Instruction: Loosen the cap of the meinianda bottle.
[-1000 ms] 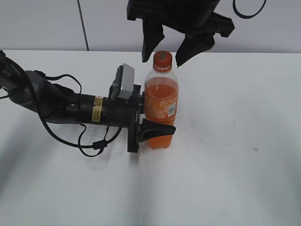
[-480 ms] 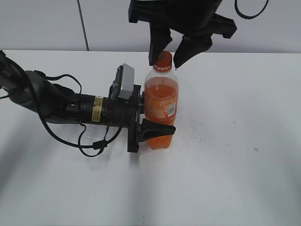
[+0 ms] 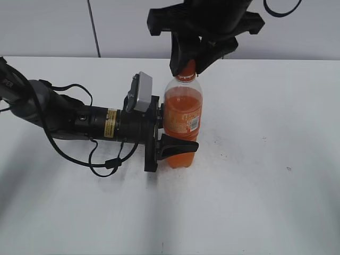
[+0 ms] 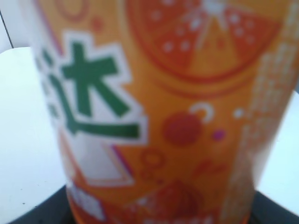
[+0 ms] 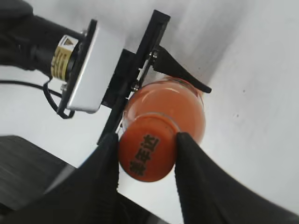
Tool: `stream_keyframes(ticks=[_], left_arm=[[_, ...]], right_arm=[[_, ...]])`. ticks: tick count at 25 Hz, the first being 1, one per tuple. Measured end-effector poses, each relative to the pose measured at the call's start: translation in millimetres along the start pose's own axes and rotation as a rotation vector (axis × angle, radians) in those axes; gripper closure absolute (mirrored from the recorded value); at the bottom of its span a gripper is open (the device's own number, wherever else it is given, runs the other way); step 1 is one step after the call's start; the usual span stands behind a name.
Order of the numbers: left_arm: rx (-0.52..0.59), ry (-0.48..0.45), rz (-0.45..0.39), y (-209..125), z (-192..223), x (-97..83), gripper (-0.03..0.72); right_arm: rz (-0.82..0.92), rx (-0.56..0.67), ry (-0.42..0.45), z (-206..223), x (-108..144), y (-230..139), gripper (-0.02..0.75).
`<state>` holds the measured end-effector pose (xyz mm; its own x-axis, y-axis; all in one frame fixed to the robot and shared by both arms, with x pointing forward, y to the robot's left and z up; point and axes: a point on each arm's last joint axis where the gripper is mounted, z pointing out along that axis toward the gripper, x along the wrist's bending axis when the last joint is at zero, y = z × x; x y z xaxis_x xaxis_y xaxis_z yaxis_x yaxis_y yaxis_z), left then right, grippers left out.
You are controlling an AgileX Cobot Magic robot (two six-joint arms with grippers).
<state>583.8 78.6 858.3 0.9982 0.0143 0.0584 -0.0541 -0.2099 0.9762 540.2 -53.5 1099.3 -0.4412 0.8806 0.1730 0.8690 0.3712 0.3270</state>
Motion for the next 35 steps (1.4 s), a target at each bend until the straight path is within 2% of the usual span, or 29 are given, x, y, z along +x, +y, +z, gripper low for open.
stream_keyframes(ticks=[7, 12, 19, 27, 35], left_arm=[[-0.003, -0.013, 0.016, 0.2, -0.3, -1.1, 0.295], [-0.004, -0.014, 0.022, 0.3, -0.3, -1.1, 0.295], [0.001, 0.009, 0.000, 0.0, 0.6, 0.5, 0.295], [0.001, 0.003, 0.002, 0.1, 0.6, 0.0, 0.295], [0.000, 0.002, 0.003, 0.1, 0.6, -0.1, 0.296]], right_arm=[[-0.664, -0.006, 0.061, -0.5, 5.0, -1.1, 0.461], [-0.929, -0.012, 0.057, -0.5, 4.6, -1.1, 0.462], [-1.114, 0.012, -0.025, -0.6, -2.0, 0.4, 0.463], [-1.315, 0.001, 0.001, -0.7, 0.5, -0.1, 0.465], [-1.361, -0.001, 0.004, -1.1, 0.8, -0.2, 0.466]])
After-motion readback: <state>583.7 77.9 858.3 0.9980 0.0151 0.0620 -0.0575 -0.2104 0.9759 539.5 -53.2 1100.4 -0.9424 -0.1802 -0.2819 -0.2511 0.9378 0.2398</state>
